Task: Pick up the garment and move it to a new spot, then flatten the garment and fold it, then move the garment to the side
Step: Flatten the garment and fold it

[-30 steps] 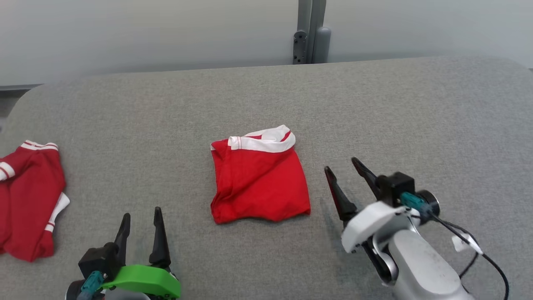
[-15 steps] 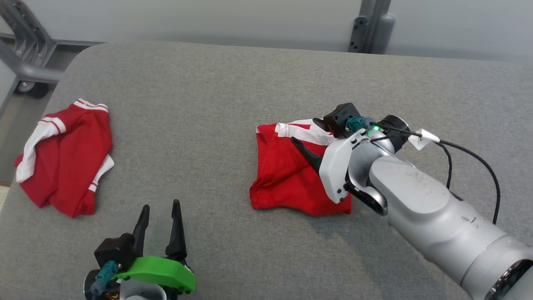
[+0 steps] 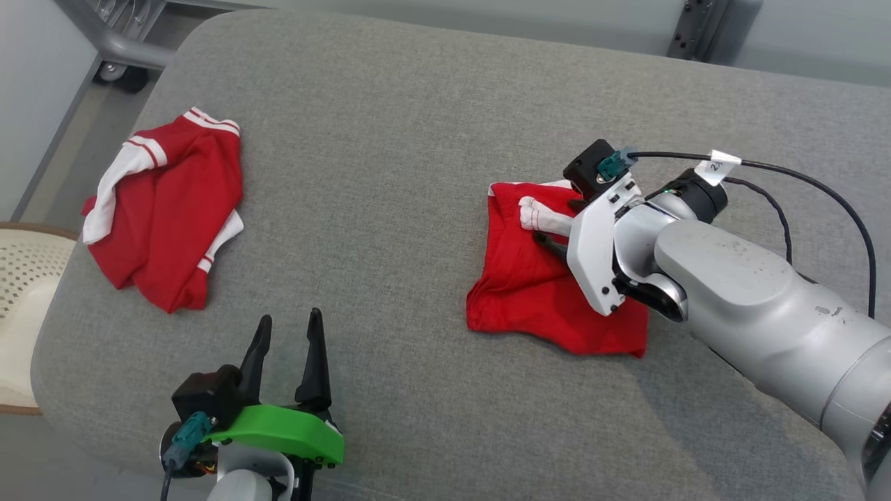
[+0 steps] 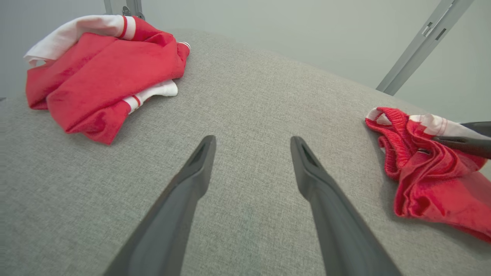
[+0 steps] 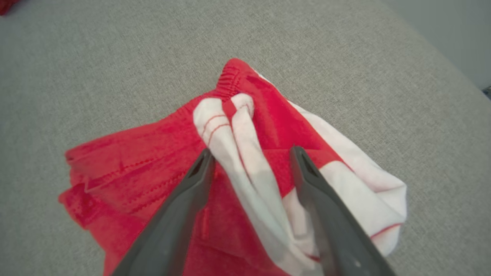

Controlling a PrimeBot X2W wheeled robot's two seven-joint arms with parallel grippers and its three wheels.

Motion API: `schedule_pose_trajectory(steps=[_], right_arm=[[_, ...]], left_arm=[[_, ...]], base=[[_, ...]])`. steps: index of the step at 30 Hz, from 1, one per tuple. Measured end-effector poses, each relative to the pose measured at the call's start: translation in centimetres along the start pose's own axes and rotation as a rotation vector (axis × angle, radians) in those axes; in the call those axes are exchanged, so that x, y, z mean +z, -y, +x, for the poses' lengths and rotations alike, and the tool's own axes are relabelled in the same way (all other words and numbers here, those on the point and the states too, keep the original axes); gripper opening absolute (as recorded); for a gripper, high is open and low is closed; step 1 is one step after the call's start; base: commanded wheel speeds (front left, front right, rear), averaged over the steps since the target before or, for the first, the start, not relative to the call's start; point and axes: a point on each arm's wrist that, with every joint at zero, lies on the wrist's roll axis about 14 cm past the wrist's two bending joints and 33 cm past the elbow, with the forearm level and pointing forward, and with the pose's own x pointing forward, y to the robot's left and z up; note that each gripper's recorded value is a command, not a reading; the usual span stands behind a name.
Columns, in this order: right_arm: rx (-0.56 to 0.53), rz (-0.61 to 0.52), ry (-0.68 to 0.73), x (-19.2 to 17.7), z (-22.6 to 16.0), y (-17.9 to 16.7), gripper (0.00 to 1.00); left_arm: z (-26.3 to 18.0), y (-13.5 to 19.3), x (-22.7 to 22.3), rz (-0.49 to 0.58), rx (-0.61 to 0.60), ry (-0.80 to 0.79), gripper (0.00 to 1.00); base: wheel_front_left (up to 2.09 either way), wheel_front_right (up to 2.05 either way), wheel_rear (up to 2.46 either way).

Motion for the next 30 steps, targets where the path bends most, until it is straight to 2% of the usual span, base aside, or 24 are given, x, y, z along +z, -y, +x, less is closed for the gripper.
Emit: schedule_pose_trajectory(steps=[4,5,6,7,8,9,16,27,28,29,30], right_arm=[[0.026,0.016,-0.037,-0.7,1.0,-0.2,1.0],[0.032,0.016,-0.042,-0.9,1.3,-0.3,0.82],[0.036,0.015,-0.046,-1.0,1.5,-0.3,0.48],[0.038,0.012,-0.046,-1.0,1.7,-0.3,0.36],[0.038,0.013,-0.043,-1.0,1.8,-0.2,0.16],[0.038,0.012,-0.031,-0.9,1.9,-0.2,0.0],[0.029,-0.013,0.121,2.6,1.9,0.6,0.0],[-0.007,-0.086,0.21,4.7,3.1,1.7,0.0],[-0.01,-0.092,0.208,4.6,3.4,1.7,0.12],[-0.014,-0.095,0.202,4.3,3.8,1.8,1.0],[-0.013,-0.094,0.197,4.2,4.1,1.7,1.0]], left_arm=[[0.1,-0.7,-0.1,0.0,0.024,-0.005,1.0],[0.0,-0.9,-0.1,0.0,0.031,-0.007,1.0],[0.0,-1.0,-0.2,0.001,0.036,-0.009,1.0],[0.0,-1.2,-0.2,0.0,0.042,-0.01,1.0],[-0.1,-1.3,-0.2,-0.002,0.046,-0.011,1.0],[-0.1,-1.4,-0.3,-0.003,0.053,-0.012,1.0],[0.2,-1.3,-0.3,-0.001,0.047,-0.014,1.0],[0.5,-0.9,0.0,-0.012,0.035,-0.009,1.0],[0.4,-0.9,0.0,-0.011,0.036,-0.01,1.0],[0.3,-1.0,-0.1,-0.009,0.04,-0.012,1.0],[0.3,-1.2,-0.1,-0.009,0.046,-0.013,1.0]], base=[[0.0,0.0,0.0],[0.0,0.0,0.0],[0.0,0.0,0.0],[0.0,0.0,0.0],[0.0,0.0,0.0],[0.0,0.0,0.0],[0.0,0.0,0.0],[0.0,0.0,0.0],[0.0,0.0,0.0],[0.0,0.0,0.0],[0.0,0.0,0.0]])
